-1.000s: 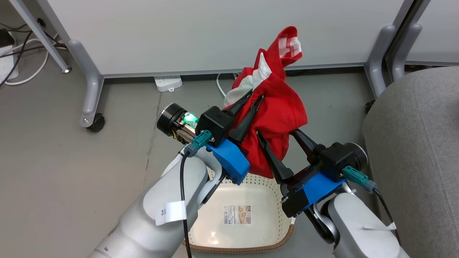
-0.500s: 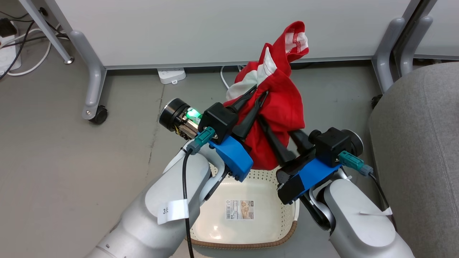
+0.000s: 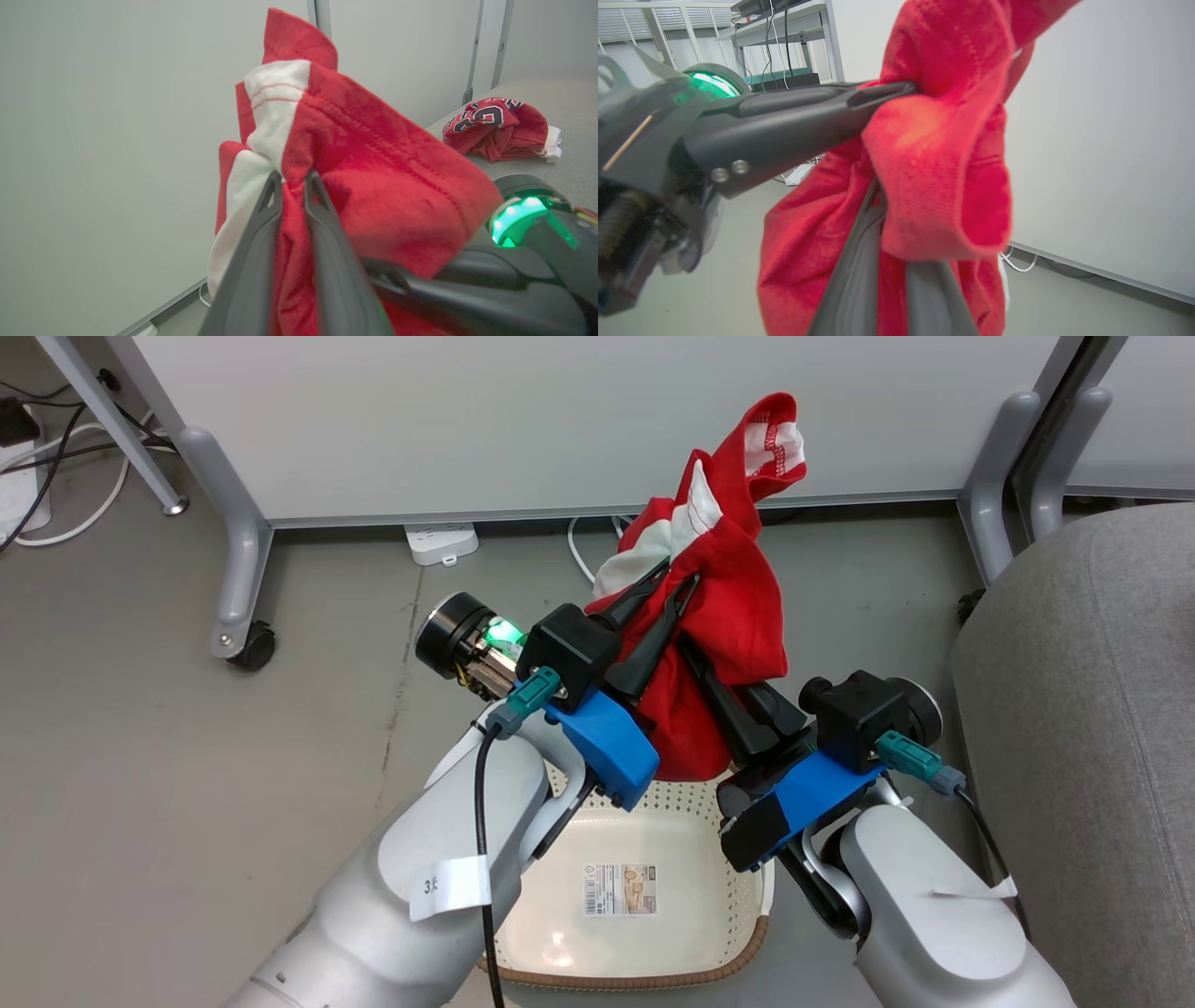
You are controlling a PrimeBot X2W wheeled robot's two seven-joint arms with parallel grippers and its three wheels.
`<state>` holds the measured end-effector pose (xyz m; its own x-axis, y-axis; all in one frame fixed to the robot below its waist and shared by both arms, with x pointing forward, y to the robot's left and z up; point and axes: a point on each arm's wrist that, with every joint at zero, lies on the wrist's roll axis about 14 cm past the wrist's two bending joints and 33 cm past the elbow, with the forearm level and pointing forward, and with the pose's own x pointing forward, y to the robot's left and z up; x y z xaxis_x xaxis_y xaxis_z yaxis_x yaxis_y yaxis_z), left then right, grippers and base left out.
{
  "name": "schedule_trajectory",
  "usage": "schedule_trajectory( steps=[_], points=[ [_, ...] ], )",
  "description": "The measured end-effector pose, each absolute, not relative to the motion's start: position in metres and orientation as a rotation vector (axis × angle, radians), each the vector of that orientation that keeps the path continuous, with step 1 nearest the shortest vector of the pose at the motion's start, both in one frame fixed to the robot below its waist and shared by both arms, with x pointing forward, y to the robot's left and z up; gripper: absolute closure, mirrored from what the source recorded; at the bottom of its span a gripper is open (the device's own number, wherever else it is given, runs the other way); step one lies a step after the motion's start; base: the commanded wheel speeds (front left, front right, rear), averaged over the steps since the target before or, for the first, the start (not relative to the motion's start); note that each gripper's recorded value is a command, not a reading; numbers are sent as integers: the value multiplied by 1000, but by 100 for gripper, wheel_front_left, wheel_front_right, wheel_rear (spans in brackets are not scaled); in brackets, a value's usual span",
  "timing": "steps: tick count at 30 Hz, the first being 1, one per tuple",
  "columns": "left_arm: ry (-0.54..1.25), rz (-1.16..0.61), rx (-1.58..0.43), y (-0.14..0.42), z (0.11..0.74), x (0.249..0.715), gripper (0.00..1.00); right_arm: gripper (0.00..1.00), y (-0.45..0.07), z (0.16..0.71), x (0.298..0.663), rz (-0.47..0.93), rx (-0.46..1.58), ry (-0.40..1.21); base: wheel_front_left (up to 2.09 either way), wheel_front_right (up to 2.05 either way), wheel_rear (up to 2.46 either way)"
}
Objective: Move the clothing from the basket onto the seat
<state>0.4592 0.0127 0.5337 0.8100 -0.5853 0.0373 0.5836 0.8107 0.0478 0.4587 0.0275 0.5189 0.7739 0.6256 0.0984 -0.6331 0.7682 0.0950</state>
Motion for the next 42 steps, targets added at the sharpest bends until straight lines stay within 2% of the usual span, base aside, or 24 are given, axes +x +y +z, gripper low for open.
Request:
schedule_trajectory(
  steps=[13,14,15,30,37,42],
  points=[
    [-57,-623,36,13,536,458,100,100,28,521,457,688,118,-68,0,0,0],
    [-58,-621,35,13,537,458,73,100,28,522,457,688,118,-69,0,0,0],
    [-59,-619,38,13,537,458,0,100,28,522,457,688,118,-69,0,0,0],
    [-72,-629,49,6,538,462,0,100,12,516,460,656,94,-58,0,0,0],
    [-67,-687,45,-15,531,463,0,100,-20,516,467,572,85,-67,0,0,0],
    [-66,-751,32,-39,525,464,0,100,-62,517,477,465,73,-78,0,0,0]
  ],
)
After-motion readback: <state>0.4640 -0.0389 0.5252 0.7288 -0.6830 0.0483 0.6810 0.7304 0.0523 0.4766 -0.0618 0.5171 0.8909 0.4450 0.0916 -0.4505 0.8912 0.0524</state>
